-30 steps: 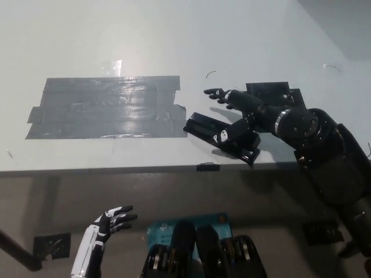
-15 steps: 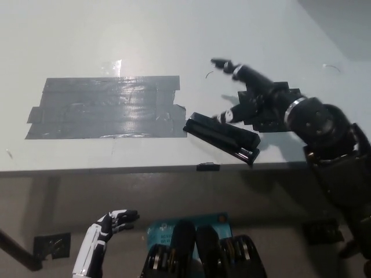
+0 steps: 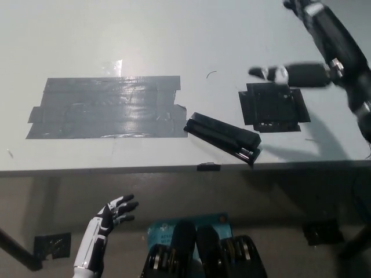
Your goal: A person hands a stapler to the robot and the robot grabs it with its right hand and places it on the desk infront of it
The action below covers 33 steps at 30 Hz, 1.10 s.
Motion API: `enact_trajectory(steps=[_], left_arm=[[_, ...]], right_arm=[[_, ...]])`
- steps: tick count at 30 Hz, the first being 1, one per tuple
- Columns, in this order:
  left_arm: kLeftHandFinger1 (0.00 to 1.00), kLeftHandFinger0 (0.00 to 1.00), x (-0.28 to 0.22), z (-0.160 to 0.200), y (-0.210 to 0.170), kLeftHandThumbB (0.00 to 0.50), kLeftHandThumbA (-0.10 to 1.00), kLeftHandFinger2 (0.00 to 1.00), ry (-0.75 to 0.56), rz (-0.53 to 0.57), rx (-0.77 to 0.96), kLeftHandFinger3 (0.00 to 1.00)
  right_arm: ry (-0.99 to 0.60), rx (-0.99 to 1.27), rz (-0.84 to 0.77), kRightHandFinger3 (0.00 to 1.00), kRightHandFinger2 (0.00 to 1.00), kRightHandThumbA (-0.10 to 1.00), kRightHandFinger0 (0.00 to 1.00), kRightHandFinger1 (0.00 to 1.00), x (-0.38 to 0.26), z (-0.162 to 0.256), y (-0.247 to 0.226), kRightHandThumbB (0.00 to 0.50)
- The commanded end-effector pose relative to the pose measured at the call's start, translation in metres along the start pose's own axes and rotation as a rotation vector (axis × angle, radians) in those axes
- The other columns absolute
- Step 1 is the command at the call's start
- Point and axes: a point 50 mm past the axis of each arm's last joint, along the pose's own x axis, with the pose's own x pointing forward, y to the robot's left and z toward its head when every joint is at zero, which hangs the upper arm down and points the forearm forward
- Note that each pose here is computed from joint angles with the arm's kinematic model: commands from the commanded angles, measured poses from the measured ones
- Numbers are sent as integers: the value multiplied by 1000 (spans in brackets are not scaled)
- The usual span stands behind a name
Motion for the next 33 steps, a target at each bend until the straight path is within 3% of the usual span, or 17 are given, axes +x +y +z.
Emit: enact_trajectory(steps=[1,5,9,12,14,17,22,27,33], left_arm=[[931,835,4,5,5,406,1000,891,-30,7,-4,886],[980,874,-1,1,6,414,1000,943,-12,8,-12,910],[1000,895,-4,0,5,419,1000,971,-3,2,-10,923],[1000,884,-7,-5,5,426,1000,971,1,9,-8,921],[1000,899,-10,-7,6,432,1000,985,11,12,-14,941],[1000,922,-15,-9,7,427,1000,1000,21,18,-12,976],[1000,922,-16,-10,8,424,1000,1000,25,24,-12,981],[1000,900,-13,-12,11,428,1000,986,19,27,-1,989],[1000,934,-16,-13,11,415,1000,995,30,26,-5,976]], right_arm=[[-171,155,-55,1000,1000,979,1000,1000,-125,35,28,404],[-5,244,-16,1000,1000,984,1000,1000,-161,-6,58,423],[127,341,-35,1000,1000,978,1000,1000,-194,-43,82,397],[210,428,-48,1000,1000,957,1000,1000,-214,-71,104,343],[273,440,-61,1000,1000,1000,1000,1000,-225,-90,119,300],[386,481,-74,1000,1000,1000,1000,1000,-235,-122,141,332],[435,483,-72,1000,1000,1000,1000,1000,-235,-134,149,343],[448,476,-41,1000,1000,1000,1000,1000,-231,-141,156,300],[458,464,-24,1000,1000,1000,1000,1000,-237,-143,160,314]])
